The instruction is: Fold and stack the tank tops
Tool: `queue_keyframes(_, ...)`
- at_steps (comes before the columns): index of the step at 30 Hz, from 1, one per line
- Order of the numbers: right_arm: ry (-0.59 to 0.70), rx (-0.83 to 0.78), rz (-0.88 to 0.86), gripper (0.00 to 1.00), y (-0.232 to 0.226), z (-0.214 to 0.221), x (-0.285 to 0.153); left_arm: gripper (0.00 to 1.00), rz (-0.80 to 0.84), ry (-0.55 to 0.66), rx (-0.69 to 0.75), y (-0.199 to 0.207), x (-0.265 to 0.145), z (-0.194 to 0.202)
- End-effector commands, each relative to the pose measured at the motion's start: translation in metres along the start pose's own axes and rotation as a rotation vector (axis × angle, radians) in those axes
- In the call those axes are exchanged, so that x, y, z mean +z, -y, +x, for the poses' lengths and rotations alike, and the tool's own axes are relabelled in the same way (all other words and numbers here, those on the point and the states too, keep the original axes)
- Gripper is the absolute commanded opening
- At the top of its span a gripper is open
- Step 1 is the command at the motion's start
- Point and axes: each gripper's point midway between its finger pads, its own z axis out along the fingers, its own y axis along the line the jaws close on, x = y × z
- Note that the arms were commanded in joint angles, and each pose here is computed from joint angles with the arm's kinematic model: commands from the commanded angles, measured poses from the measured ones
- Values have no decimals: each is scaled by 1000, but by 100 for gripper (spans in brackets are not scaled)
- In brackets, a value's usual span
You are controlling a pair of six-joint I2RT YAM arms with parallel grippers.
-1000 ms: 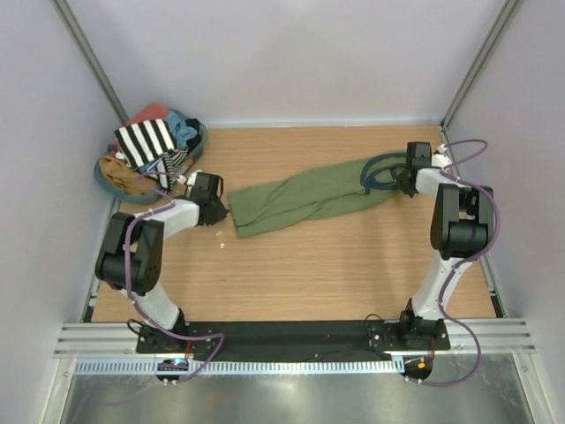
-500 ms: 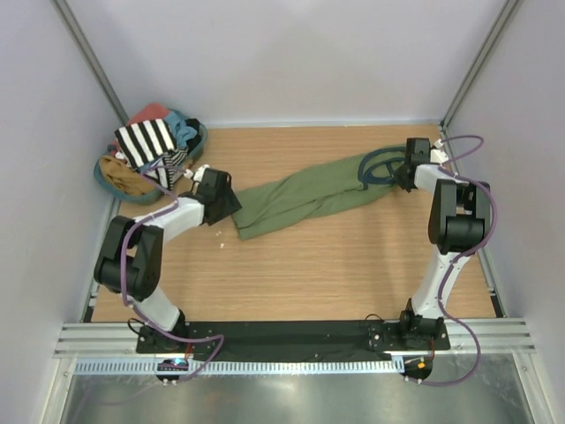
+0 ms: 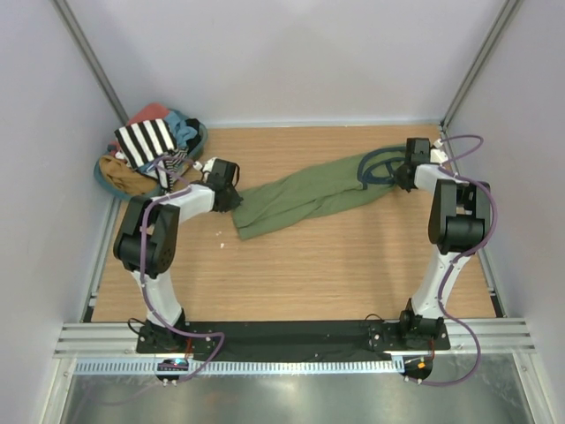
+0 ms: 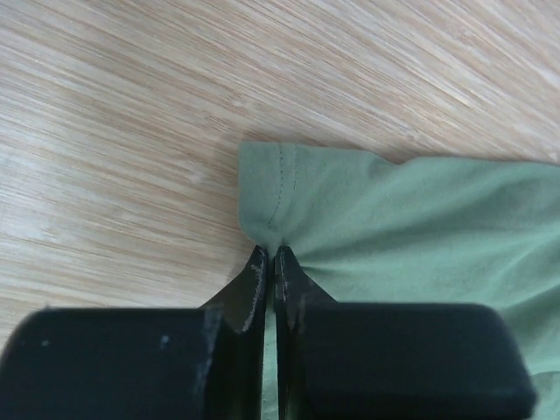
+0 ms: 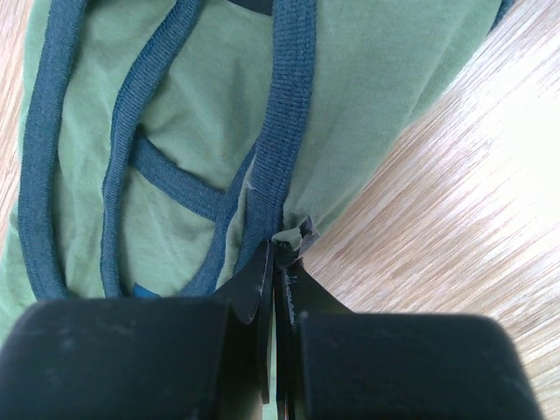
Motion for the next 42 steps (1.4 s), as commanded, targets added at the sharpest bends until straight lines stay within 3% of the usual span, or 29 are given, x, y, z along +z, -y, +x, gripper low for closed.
queue_keyframes(1, 36, -15, -57, 1, -20, -19, -12, 0, -40, -26, 15, -13, 4, 10)
queue_keyframes(6, -5, -36, -128, 1, -38, -13, 3, 0, 5, -18, 37, -10, -22, 30)
queue_keyframes(12, -75, -48, -181, 1, -62, -3, 35, 0, 26, -114, 84, -30, -55, 120)
queue_keyframes(19, -148, -57, -314, 1, -105, 8, 65, 0, 97, -122, 127, -27, -100, 197)
queue_keyframes(25, -193, -97, -436, 2, -150, 11, 83, 3, 170, -167, 304, -6, -132, 278)
queue_keyframes(28, -196, -108, -468, 3, -163, 10, 88, 6, 141, -161, 373, -4, -134, 294)
queue_keyframes(30, -207, -107, -504, 5, -174, 9, 86, 12, 148, -167, 414, 1, -139, 303)
queue_keyframes(33, -227, -117, -541, 21, -183, 13, 81, 54, 176, -143, 439, 3, -148, 305)
queue_keyframes(34, -231, -122, -540, 37, -183, 15, 80, 70, 200, -136, 428, 6, -155, 302)
queue_keyframes(35, -221, -127, -551, 44, -187, 9, 72, 75, 201, -130, 415, 5, -157, 299)
queue_keyframes(37, -207, -141, -552, 48, -186, 3, 59, 81, 179, -105, 396, -8, -160, 289)
queue_keyframes(42, -156, -183, -539, 53, -181, -16, 19, 82, 190, -40, 378, -11, -172, 261)
